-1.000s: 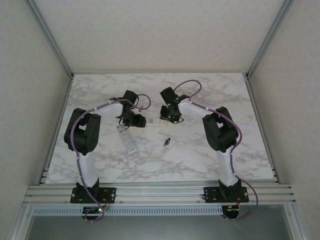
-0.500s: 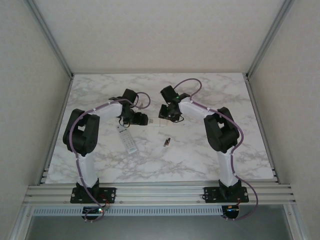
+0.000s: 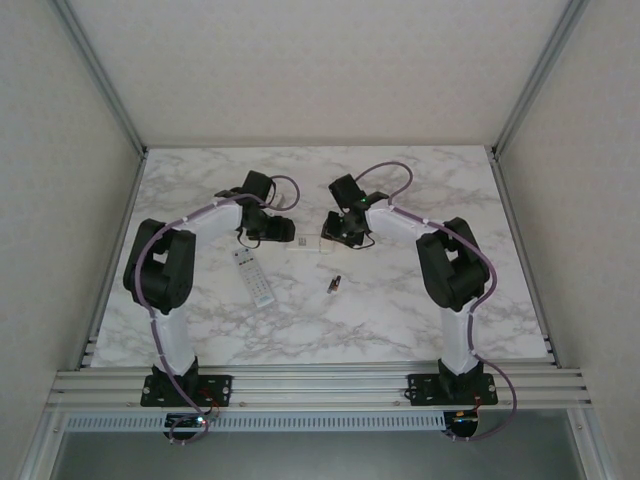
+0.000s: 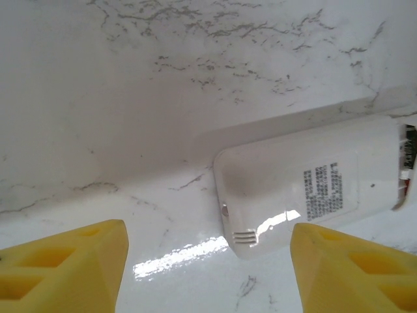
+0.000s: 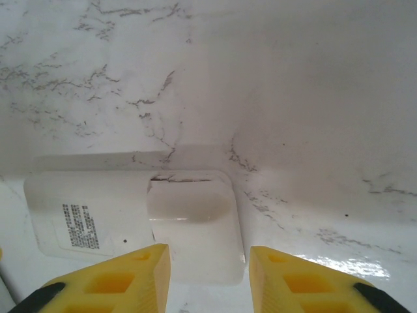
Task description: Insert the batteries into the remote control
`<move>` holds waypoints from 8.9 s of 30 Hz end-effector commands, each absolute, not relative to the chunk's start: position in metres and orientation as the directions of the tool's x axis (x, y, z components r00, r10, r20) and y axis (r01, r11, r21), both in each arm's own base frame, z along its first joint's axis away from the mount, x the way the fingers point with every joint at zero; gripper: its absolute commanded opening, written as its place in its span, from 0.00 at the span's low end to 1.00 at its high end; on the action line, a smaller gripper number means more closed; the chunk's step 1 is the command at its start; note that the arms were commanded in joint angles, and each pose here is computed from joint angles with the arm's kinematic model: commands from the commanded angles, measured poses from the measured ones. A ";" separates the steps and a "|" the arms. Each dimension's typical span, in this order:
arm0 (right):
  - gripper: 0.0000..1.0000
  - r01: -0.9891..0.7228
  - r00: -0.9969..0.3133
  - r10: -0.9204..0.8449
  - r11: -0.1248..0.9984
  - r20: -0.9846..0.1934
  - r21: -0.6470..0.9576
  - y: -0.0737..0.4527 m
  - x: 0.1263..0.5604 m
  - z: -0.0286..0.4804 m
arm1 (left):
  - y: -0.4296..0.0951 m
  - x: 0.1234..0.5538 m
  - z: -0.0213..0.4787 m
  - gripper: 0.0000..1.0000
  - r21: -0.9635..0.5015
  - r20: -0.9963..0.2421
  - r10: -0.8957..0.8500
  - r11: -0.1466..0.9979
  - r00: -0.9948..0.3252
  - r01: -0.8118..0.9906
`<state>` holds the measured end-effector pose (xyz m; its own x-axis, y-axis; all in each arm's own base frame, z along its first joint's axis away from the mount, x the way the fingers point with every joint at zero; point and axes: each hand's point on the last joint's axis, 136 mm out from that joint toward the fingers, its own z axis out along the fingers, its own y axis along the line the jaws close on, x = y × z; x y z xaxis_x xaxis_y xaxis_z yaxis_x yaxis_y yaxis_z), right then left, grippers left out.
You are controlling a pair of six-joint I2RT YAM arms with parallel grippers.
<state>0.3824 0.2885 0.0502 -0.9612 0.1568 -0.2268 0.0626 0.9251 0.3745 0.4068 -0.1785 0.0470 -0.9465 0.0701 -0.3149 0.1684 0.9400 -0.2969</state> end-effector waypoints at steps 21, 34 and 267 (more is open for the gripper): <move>0.30 0.120 -0.992 0.126 0.979 -0.025 0.166 0.291 0.348 -0.028 | -0.184 0.397 0.011 0.58 -0.324 -0.221 0.117 0.928 -0.968 0.186; 0.28 0.232 -0.972 0.223 0.959 0.070 0.163 0.316 0.368 -0.044 | -0.163 0.397 -0.013 0.50 -0.215 -0.199 0.101 0.966 -0.975 0.144; 0.97 0.132 -0.955 0.259 0.811 -0.146 0.571 0.217 0.369 0.169 | -0.084 0.333 0.131 1.00 -0.343 -0.417 -0.611 0.792 -0.673 -0.505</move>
<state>0.3756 0.2054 0.1835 -0.9289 0.2790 -0.2436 0.0915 0.8102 0.5790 0.3576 -0.0686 0.1534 -0.5694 -0.6350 -0.5221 -0.5323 0.7688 -0.3545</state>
